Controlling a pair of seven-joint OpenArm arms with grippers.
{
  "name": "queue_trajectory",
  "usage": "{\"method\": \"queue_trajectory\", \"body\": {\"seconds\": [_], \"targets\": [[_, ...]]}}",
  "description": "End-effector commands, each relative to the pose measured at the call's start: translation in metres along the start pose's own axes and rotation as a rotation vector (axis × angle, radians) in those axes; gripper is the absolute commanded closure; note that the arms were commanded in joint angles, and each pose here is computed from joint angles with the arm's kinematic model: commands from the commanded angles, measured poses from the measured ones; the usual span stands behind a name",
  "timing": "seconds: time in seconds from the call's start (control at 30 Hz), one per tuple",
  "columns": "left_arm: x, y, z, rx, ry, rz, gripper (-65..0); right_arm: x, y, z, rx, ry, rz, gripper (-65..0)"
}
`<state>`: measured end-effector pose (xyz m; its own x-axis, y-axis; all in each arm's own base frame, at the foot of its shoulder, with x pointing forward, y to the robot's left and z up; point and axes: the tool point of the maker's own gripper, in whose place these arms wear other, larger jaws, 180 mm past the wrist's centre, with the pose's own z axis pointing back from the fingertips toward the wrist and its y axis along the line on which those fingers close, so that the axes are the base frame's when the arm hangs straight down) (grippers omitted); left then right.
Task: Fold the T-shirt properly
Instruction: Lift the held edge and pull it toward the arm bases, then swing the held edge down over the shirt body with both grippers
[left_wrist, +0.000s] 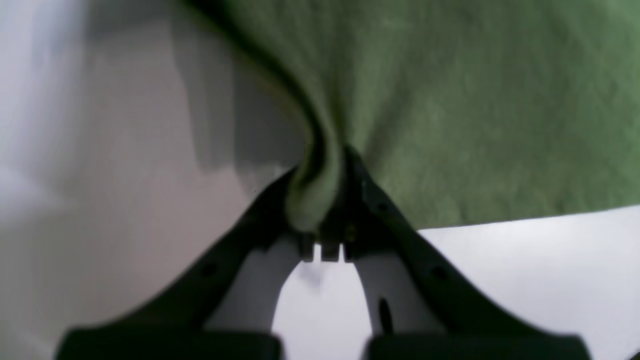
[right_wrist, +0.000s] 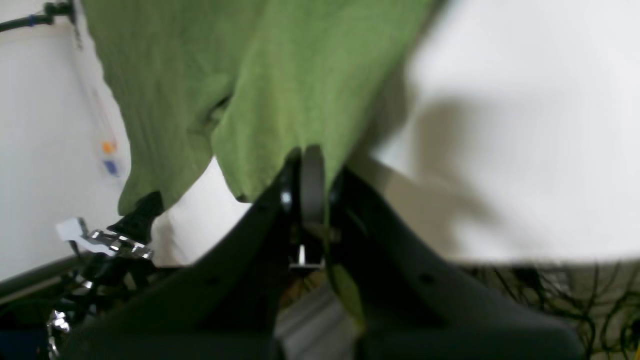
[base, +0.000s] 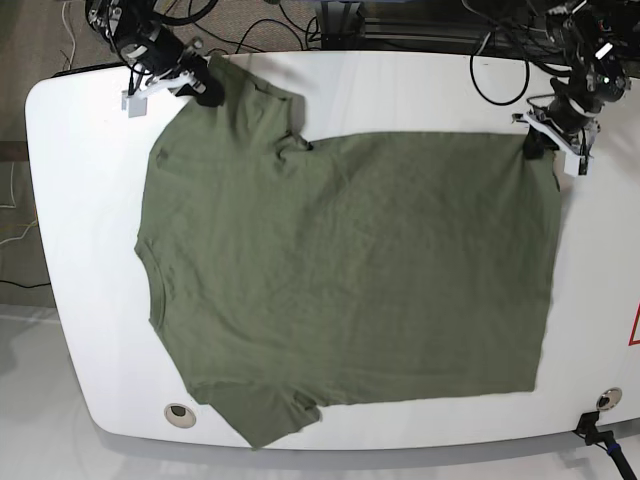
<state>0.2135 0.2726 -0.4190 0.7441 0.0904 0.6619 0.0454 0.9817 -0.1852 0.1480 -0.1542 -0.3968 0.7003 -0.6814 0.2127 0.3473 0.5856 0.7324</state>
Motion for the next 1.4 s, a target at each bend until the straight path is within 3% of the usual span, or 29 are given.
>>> {"method": "queue_trajectory", "body": {"seconds": [0.0,0.3,0.4,0.53,0.87,1.37], "targets": [[-0.003,-0.001,0.015,0.012,0.005,-0.047,0.0,-0.006,0.004,0.015,0.004,-0.001,0.043,0.0],[-0.058,-0.016,0.054,0.023,0.12,-0.069,0.0,-0.045,-0.018,0.039,-0.055,0.08,0.046,0.0],[-0.075,-0.02,0.064,0.02,0.155,-0.059,0.0,-0.049,-0.014,0.044,-0.045,0.087,0.088,0.0],[-0.07,-0.024,0.063,-0.001,0.128,-0.036,0.0,-0.043,-0.002,0.043,0.004,0.065,0.084,0.0],[0.013,-0.022,0.055,0.024,-0.08,-0.109,0.0,0.006,0.045,0.039,0.218,-0.025,0.103,0.0],[0.066,-0.017,0.027,0.008,-0.206,-0.071,0.0,0.064,0.059,0.003,0.254,-0.1,0.179,0.0]]}}
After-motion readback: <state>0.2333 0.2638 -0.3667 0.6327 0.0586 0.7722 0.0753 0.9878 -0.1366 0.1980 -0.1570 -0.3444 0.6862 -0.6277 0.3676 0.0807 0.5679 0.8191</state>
